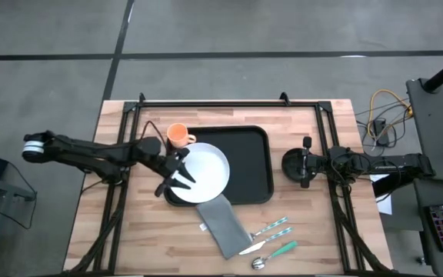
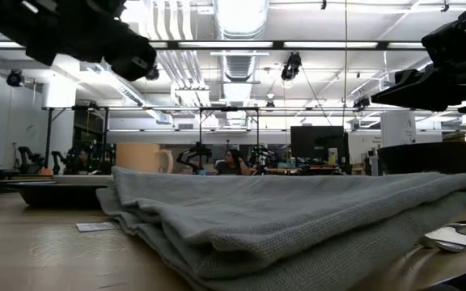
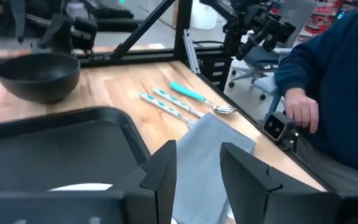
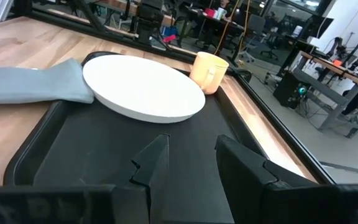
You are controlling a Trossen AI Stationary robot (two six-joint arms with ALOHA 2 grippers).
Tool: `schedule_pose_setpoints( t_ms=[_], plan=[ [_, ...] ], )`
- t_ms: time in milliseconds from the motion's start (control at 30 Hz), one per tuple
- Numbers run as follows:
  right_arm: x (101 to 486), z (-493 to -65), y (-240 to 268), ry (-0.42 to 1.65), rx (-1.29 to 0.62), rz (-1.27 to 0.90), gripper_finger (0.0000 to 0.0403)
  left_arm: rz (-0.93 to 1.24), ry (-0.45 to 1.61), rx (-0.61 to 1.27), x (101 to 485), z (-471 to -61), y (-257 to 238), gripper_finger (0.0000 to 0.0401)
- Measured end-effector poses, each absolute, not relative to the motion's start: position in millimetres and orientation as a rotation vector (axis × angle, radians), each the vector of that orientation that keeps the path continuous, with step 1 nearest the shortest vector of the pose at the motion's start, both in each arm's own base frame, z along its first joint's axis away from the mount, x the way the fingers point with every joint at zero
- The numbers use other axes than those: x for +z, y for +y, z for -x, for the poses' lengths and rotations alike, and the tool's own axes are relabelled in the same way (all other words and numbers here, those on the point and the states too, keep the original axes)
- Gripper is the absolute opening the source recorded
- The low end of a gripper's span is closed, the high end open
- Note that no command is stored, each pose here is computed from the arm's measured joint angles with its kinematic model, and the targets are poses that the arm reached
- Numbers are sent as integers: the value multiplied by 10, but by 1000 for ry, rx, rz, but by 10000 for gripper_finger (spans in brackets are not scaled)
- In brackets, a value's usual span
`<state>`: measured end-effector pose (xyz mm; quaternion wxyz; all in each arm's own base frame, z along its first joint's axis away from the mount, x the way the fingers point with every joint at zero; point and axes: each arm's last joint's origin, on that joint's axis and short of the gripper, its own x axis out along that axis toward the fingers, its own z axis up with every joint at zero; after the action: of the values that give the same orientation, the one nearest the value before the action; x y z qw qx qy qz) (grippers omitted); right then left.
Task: Set up tray
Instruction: Put the black bowl on the white plate
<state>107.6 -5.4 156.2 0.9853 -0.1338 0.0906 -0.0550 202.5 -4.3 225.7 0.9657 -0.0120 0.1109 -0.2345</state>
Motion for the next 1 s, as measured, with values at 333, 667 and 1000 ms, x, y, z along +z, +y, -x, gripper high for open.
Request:
schedule_pose_setpoints(
  t_ms=[333, 667, 1000],
  plan=[
    [1564, -1076, -54, 181, -111, 269, 123, -19, 149, -425, 2228, -1798, -10, 105],
    [1563, -1076, -54, 181, -111, 269, 123, -11, 145, -434, 2283, -1835, -10, 105],
    [1563, -1076, -55, 182, -111, 269, 123, 8, 122, -158, 2254, -1827, 54, 105]
  ],
)
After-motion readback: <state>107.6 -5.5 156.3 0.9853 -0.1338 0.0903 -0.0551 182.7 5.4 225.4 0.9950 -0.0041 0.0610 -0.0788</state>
